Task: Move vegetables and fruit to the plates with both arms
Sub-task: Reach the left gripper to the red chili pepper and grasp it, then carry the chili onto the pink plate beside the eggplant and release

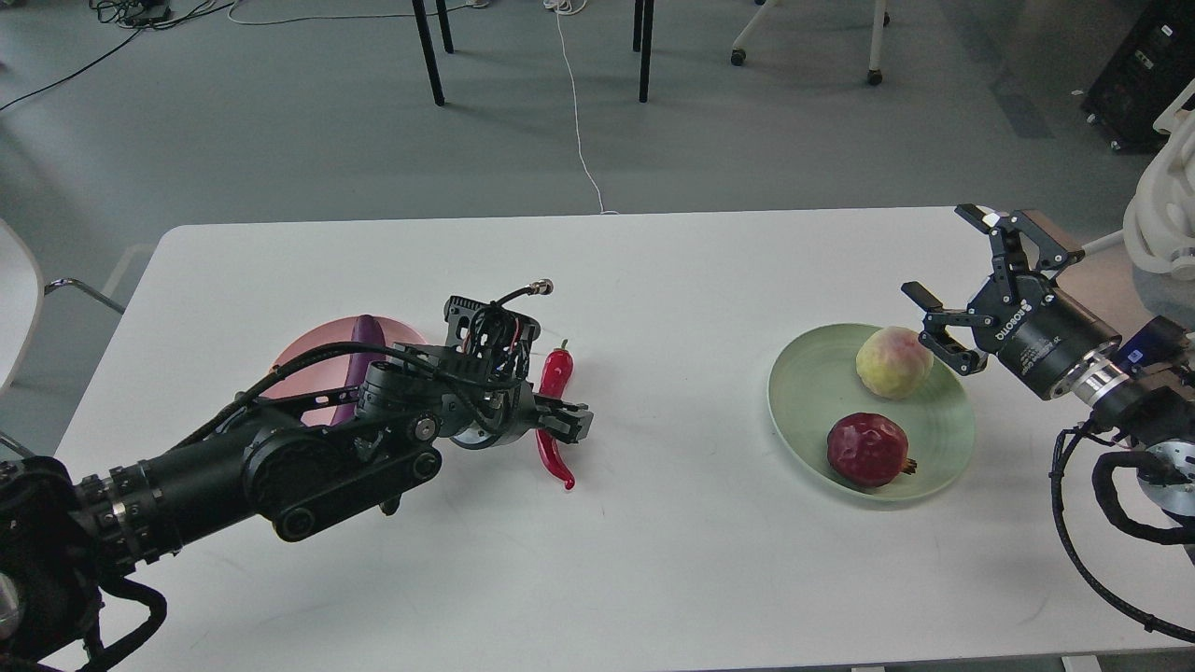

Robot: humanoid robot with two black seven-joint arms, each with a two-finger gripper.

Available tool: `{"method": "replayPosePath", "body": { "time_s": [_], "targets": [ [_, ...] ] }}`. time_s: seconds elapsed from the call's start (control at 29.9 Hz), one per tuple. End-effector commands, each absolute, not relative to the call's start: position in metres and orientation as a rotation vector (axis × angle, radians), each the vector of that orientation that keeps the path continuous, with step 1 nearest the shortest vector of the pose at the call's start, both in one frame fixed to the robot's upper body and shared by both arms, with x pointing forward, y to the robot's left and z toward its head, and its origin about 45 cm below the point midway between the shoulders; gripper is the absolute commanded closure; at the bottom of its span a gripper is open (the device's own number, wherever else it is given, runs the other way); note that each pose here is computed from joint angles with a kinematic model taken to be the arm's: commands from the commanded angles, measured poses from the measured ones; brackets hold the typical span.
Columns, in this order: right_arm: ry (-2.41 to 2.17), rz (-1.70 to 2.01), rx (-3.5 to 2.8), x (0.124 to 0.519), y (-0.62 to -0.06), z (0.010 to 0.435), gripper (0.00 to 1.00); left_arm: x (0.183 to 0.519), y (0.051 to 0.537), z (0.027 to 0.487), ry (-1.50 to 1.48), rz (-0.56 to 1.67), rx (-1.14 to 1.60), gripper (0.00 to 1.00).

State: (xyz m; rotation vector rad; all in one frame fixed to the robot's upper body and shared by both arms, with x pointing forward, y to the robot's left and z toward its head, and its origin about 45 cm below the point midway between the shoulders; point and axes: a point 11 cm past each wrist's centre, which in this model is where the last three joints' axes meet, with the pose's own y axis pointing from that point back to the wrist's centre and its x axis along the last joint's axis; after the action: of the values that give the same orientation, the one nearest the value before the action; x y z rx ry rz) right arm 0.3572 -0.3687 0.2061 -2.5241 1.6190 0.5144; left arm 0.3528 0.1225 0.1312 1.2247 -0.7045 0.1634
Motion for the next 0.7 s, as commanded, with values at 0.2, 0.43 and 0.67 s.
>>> {"method": "replayPosePath", "body": {
  "time_s": [0.2, 0.43, 0.67],
  "targets": [
    [1.620, 0.516, -2.525, 0.357, -0.369, 0.205, 0.04, 0.355, 0.124, 0.136, -0.712, 0.173, 1.245, 0.92],
    [1.618, 0.518, -2.526, 0.357, -0.368, 0.205, 0.04, 0.361, 0.154, 0.180, -0.792, 0.209, 1.219, 0.91],
    [1.612, 0.521, -2.536, 0.356, -0.366, 0.202, 0.04, 0.387, 0.251, 0.235, -0.803, 0.349, 1.260, 0.91]
  ]
}}
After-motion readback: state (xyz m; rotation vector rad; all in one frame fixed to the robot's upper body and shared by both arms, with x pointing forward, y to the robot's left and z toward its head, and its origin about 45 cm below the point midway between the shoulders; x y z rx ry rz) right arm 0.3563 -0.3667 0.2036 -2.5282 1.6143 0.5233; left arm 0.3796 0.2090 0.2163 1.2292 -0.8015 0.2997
